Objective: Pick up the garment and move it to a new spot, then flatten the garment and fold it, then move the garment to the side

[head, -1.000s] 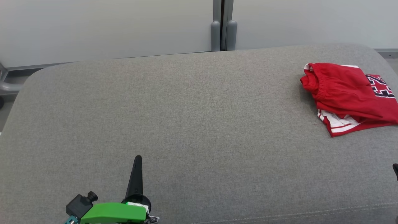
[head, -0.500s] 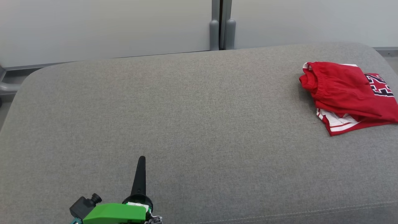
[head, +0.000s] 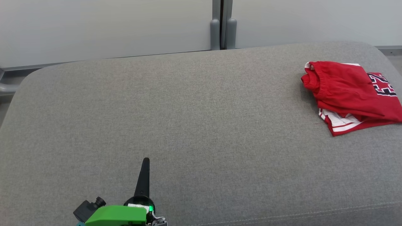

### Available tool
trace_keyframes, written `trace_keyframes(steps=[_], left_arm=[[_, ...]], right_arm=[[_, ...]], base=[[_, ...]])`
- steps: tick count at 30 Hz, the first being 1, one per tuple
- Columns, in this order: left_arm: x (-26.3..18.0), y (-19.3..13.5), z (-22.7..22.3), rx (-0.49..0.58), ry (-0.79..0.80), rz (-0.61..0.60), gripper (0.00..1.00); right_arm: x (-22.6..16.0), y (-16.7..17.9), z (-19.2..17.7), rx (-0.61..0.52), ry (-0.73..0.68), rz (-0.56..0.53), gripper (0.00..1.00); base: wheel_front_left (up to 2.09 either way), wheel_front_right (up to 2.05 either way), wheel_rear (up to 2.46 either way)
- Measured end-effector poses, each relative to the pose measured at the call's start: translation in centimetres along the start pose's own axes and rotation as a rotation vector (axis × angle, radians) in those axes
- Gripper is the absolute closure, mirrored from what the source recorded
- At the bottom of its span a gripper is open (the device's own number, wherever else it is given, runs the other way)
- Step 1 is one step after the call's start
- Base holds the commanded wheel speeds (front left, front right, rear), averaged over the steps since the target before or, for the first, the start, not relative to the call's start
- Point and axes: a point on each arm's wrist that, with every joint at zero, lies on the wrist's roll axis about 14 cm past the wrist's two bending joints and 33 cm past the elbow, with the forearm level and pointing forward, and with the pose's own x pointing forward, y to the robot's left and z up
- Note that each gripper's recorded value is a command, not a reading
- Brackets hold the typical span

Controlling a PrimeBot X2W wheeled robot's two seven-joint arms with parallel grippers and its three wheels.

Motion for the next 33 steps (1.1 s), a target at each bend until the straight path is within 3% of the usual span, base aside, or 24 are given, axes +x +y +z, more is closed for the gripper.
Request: trace_keyframes(steps=[11, 33], left_arm=[[-0.04, 0.11, -0.55, -0.072, 0.009, 0.012, 1.00], [-0.08, 0.15, -0.56, -0.073, 0.010, 0.013, 1.00]], right_arm=[[-0.52, 0.63, 0.78, 0.054, -0.007, 0.049, 1.00], [-0.50, 0.67, 0.78, 0.054, -0.005, 0.050, 1.00]], base=[[0.00, 0.00, 0.00], [0.00, 0.00, 0.00]])
